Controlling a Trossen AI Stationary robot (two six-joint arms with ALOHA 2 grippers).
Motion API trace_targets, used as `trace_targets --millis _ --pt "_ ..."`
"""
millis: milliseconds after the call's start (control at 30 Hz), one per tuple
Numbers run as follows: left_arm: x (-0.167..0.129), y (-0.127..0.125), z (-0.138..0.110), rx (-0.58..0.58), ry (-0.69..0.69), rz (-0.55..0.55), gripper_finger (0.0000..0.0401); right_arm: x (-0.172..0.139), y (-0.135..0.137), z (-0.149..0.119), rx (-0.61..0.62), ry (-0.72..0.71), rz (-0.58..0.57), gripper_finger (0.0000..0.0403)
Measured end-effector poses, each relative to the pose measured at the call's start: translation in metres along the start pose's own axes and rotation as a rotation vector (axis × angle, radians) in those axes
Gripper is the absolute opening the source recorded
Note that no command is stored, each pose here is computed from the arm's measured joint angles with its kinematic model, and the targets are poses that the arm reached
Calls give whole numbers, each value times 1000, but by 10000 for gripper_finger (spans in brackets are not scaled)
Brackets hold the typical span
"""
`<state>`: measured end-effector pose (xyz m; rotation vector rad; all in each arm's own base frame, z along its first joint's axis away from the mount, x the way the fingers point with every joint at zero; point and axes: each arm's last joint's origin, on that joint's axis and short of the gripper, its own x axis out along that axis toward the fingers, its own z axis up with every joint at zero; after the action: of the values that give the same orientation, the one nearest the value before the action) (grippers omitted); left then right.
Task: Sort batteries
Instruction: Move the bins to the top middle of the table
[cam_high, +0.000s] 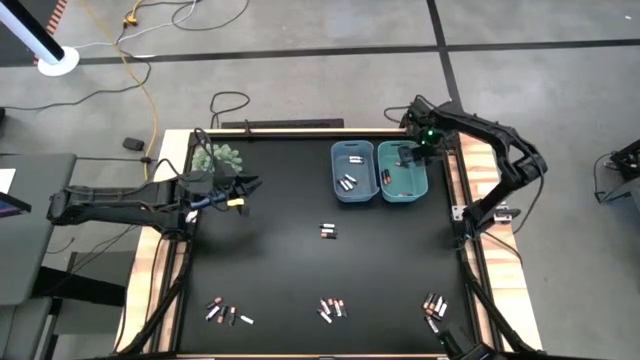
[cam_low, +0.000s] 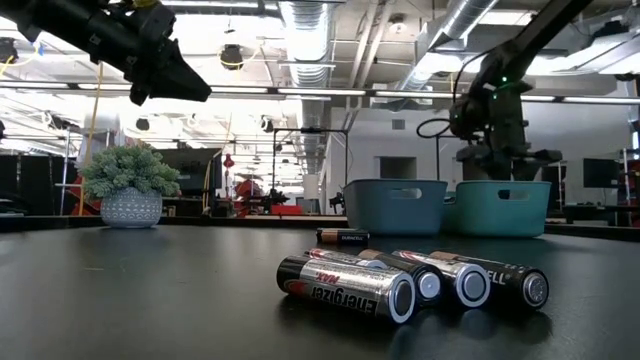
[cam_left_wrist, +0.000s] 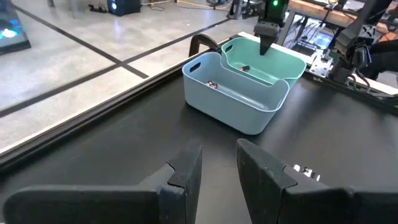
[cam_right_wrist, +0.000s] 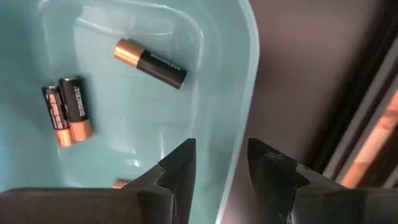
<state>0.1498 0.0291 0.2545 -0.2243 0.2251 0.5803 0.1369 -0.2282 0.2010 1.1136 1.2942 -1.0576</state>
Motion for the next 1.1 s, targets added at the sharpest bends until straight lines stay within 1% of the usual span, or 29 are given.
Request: trace_targets --millis 100,167,233,367,400,567,767,1100 --pt "0 0 0 9 -1 3 95 10 2 -4 26 30 -11 152" --pt "0 0 0 9 -2 5 95 15 2 -6 52 51 -18 132" --pt "0 0 0 17 -2 5 95 19 3 -7 75 48 -18 102" --pt "0 0 0 27 -2 6 95 20 10 -8 97 16 -1 27" --pt "0 0 0 27 -2 6 95 20 14 -8 99 1 7 15" --pt "0 0 0 28 -2 6 95 20 30 -9 135 -37 57 12" --pt "0 0 0 30 -2 5 95 20 47 -14 187 -61 89 4" --pt "0 0 1 127 -11 5 95 17 85 -22 204 -124 224 1"
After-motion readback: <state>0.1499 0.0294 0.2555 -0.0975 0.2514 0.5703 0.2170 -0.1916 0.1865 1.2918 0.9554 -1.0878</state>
